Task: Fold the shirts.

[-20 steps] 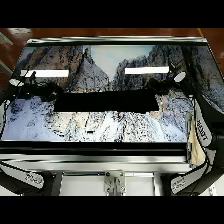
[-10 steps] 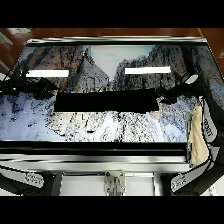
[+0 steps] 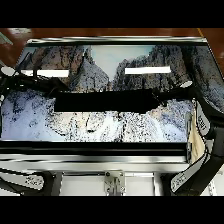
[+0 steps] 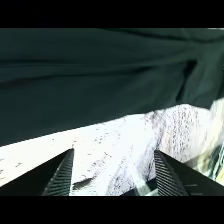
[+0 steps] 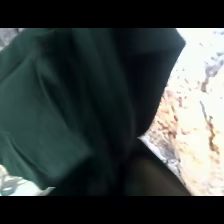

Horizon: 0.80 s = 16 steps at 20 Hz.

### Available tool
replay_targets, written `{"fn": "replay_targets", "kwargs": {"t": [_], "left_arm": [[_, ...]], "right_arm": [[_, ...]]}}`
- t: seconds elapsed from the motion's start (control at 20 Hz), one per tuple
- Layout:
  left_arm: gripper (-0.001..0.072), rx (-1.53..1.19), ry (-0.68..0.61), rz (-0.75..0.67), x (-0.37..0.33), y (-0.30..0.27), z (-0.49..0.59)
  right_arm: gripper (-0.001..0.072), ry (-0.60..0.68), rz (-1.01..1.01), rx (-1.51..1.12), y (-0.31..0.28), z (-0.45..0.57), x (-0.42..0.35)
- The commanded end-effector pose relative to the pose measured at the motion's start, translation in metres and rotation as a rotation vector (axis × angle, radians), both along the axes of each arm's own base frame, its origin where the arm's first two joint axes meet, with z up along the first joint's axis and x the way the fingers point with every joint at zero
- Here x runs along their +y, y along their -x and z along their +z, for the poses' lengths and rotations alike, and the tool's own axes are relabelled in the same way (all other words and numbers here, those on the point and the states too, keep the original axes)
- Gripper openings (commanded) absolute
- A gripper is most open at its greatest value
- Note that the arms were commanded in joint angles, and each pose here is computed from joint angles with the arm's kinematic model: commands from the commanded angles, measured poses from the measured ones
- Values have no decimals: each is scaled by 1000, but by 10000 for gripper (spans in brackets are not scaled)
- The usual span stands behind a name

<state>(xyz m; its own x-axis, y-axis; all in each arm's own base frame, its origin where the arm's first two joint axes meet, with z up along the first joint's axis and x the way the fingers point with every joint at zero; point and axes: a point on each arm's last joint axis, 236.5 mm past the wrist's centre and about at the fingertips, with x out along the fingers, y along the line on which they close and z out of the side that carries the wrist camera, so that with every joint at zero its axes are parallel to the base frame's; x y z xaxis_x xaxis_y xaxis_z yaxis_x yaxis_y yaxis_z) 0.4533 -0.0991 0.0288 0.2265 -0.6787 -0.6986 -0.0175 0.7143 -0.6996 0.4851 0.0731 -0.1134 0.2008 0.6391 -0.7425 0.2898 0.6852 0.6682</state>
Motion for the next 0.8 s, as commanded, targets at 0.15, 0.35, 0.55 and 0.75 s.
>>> {"fn": "replay_targets", "kwargs": {"t": [0.15, 0.35, 0.55, 0.75], "left_arm": [[580, -41, -11, -117, -69, 7, -1], [577, -140, -30, -150, -135, -2, -9], [103, -182, -13, -128, -217, 0, -27], [41, -144, 129, -125, -303, 27, -37]], "right_arm": [[57, -79, 59, -90, 1, 52, 11], [57, -17, 141, -182, 22, 122, 9], [57, 43, 212, -216, 63, 188, 9], [57, 96, 211, -266, 99, 243, 10]]}}
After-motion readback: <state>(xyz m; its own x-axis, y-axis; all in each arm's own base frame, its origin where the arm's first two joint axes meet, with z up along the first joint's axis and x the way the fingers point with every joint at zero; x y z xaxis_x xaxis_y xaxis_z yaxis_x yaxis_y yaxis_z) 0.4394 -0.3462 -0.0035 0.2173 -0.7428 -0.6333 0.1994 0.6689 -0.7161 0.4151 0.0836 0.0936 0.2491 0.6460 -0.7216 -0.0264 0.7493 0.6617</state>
